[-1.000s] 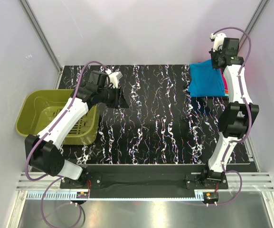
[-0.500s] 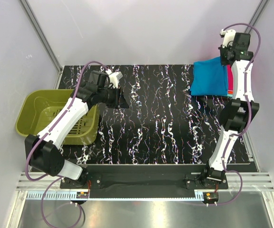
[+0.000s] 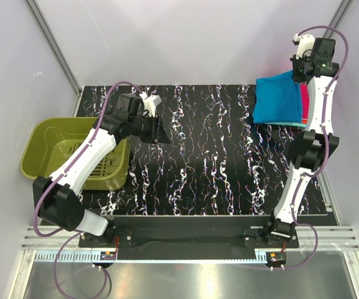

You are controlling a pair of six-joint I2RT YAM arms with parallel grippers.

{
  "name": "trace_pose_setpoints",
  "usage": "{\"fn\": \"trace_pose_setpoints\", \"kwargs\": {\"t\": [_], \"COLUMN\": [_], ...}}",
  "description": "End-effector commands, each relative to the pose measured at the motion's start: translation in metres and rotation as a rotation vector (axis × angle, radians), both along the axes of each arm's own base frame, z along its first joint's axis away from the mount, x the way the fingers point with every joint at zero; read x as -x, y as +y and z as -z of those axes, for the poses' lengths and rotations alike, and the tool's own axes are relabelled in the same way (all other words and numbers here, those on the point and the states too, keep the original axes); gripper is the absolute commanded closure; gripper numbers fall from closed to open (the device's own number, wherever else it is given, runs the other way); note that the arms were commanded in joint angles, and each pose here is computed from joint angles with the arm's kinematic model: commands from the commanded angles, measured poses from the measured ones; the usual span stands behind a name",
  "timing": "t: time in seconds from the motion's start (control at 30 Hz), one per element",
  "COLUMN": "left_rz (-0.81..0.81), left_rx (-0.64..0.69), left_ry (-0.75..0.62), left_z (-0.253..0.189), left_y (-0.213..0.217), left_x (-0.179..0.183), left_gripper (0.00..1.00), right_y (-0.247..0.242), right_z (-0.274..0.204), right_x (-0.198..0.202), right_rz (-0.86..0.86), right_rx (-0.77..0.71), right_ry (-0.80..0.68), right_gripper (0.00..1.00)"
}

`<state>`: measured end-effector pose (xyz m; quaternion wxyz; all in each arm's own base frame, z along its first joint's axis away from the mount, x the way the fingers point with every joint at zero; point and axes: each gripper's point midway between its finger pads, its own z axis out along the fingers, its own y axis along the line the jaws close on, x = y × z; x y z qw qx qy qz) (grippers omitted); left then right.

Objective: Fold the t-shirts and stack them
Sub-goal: Neatly place the folded tshirt to the corner

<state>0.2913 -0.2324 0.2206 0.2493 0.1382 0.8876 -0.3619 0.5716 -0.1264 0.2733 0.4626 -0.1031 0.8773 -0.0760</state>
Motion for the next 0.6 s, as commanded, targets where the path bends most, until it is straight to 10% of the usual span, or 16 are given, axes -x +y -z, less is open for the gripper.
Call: {"fn": "trace_pose_setpoints", "kwargs": {"t": [0.0,0.57], "left_rz": [0.022,0.023], "left_rx": [0.046,0.052], "left_ry": [-0.031,-0.031], "left_z": [-0.011,-0.011], "left_y": [-0.005,-0.006], "left_x": [-0.001,0.0], "left_gripper": [0.67,0.67], "right_y": [-0.01,-0.033], "right_z": [-0.032,-0.05], "right_x": [-0.003,-0.018], "right_rz": [-0.001,0.016], "right_rx": [0.039,0.088], "right_ry": [-0.083,-0.165], "right_gripper": [1.0,1.0]}}
